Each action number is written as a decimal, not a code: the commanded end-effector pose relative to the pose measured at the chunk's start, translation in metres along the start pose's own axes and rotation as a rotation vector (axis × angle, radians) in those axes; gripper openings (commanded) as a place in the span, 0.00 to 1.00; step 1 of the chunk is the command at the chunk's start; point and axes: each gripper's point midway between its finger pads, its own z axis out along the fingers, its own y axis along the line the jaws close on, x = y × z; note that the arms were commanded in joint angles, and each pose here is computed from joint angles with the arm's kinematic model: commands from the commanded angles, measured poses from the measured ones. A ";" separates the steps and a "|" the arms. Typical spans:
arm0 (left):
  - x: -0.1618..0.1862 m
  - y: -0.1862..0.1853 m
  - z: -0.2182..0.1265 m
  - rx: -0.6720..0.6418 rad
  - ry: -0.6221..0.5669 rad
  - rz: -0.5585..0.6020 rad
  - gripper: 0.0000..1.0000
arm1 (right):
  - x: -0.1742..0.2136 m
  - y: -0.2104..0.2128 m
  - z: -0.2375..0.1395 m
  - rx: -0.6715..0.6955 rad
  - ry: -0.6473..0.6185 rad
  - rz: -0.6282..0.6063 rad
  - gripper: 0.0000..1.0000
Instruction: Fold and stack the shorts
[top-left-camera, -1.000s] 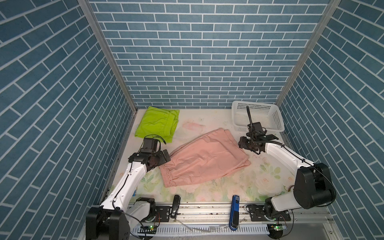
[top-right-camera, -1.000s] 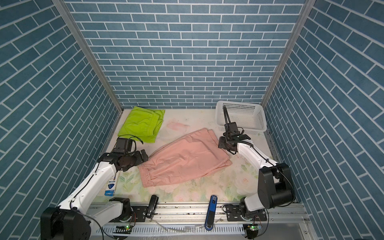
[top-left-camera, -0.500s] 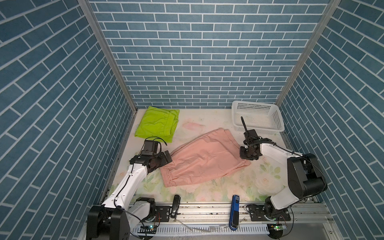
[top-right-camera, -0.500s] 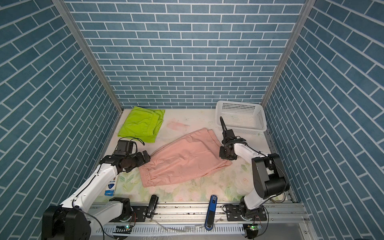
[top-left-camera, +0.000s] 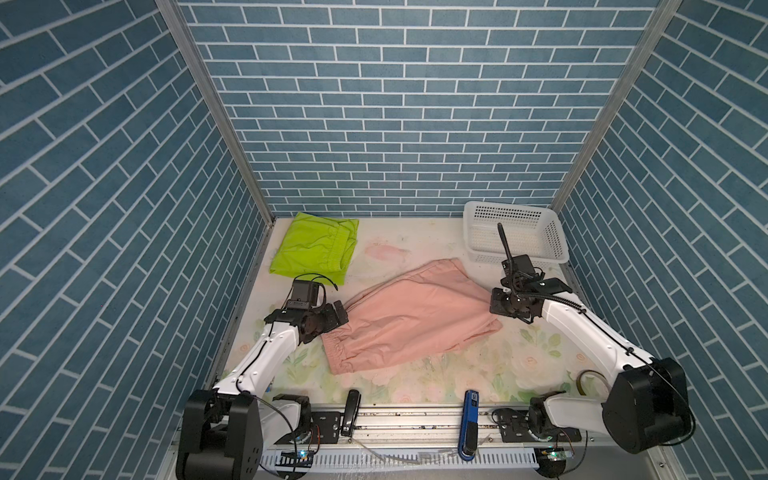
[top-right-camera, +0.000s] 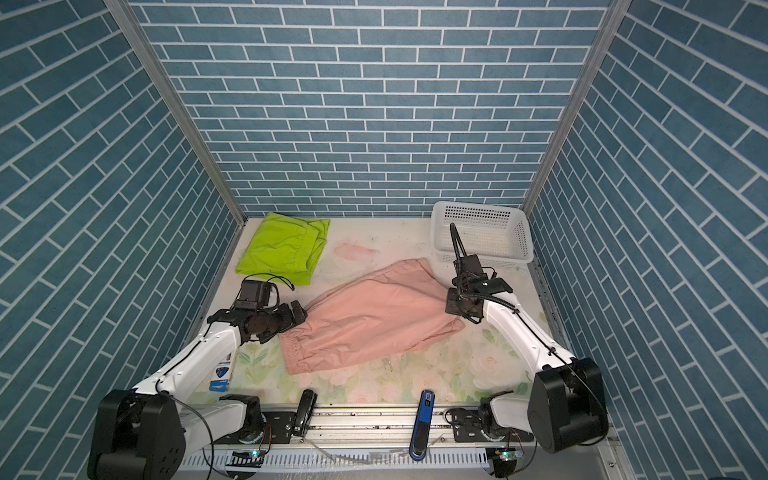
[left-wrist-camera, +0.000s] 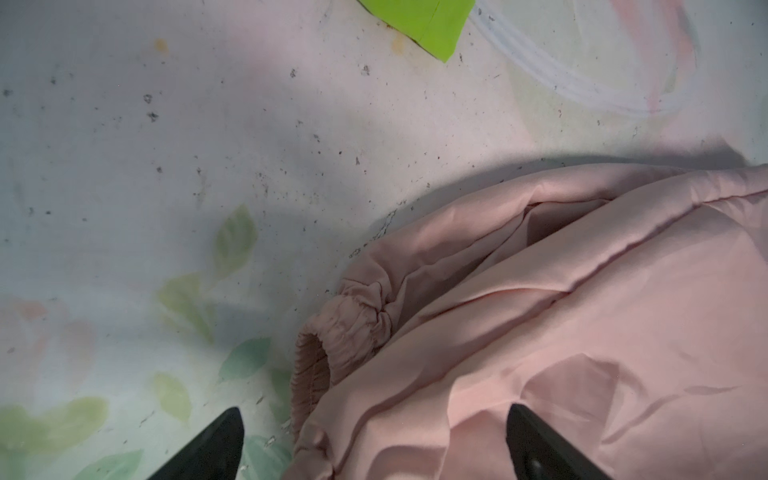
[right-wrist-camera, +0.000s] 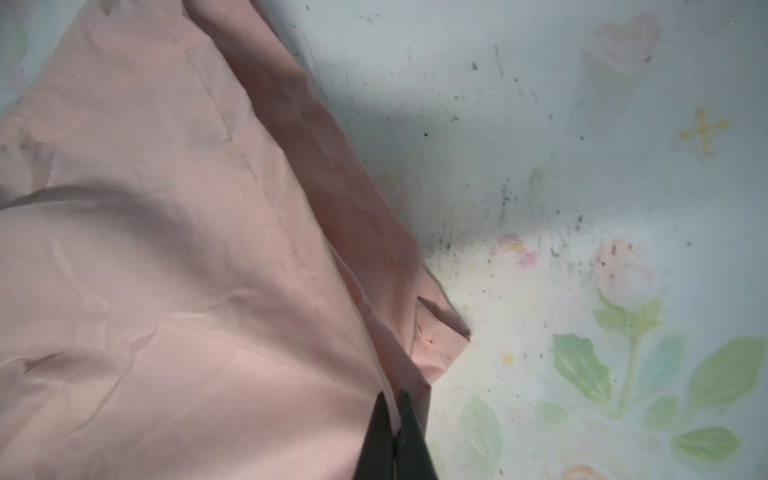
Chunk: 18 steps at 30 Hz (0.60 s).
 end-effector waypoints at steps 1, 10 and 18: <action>-0.008 -0.005 0.001 0.022 -0.017 0.026 1.00 | 0.040 -0.030 0.009 0.120 0.104 0.074 0.00; -0.011 -0.009 -0.003 0.023 -0.013 0.054 1.00 | 0.029 -0.020 0.008 0.078 0.074 0.061 0.38; -0.012 -0.021 -0.026 0.060 -0.016 0.057 1.00 | -0.062 0.041 0.023 -0.111 -0.154 -0.149 0.59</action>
